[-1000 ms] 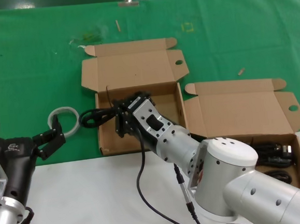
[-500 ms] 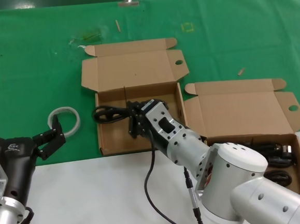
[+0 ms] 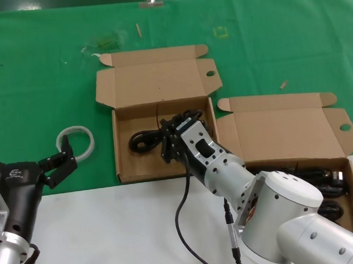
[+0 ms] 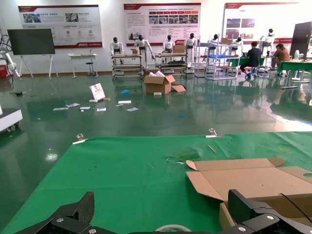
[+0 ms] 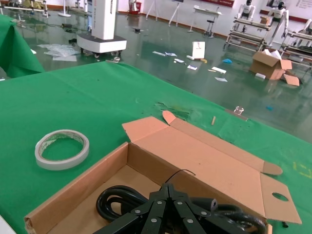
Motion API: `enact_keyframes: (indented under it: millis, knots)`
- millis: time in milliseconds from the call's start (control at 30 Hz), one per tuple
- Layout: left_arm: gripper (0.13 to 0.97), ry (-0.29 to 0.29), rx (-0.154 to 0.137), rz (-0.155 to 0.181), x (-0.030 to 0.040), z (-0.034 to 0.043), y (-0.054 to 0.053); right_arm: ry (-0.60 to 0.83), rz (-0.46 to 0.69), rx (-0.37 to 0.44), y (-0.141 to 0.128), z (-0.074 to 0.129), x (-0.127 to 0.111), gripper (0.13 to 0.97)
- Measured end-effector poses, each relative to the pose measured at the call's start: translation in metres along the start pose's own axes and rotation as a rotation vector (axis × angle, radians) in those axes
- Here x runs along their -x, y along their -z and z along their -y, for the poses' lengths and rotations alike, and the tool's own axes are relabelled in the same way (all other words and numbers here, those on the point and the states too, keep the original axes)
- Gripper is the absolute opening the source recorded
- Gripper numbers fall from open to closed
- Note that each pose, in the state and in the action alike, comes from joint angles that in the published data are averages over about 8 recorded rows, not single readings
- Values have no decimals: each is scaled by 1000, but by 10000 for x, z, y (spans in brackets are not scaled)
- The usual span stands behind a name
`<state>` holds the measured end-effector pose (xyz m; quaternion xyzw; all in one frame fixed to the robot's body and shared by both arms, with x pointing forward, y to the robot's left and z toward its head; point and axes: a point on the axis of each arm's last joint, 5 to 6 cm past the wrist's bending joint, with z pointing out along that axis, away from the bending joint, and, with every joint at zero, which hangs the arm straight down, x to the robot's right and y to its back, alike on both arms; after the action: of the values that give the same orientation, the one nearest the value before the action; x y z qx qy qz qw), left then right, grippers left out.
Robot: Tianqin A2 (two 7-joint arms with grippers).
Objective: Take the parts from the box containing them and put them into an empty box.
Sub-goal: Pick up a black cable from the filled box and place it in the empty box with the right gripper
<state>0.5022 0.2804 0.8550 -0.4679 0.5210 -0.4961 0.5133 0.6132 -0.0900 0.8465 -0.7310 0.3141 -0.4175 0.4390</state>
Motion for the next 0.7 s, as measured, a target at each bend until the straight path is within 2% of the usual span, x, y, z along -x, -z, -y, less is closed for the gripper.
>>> enact_keyframes:
  millis: [700]
  knots:
    - [965,0,0,0,0,0,0,-15,51,-19,-90,52,32,139]
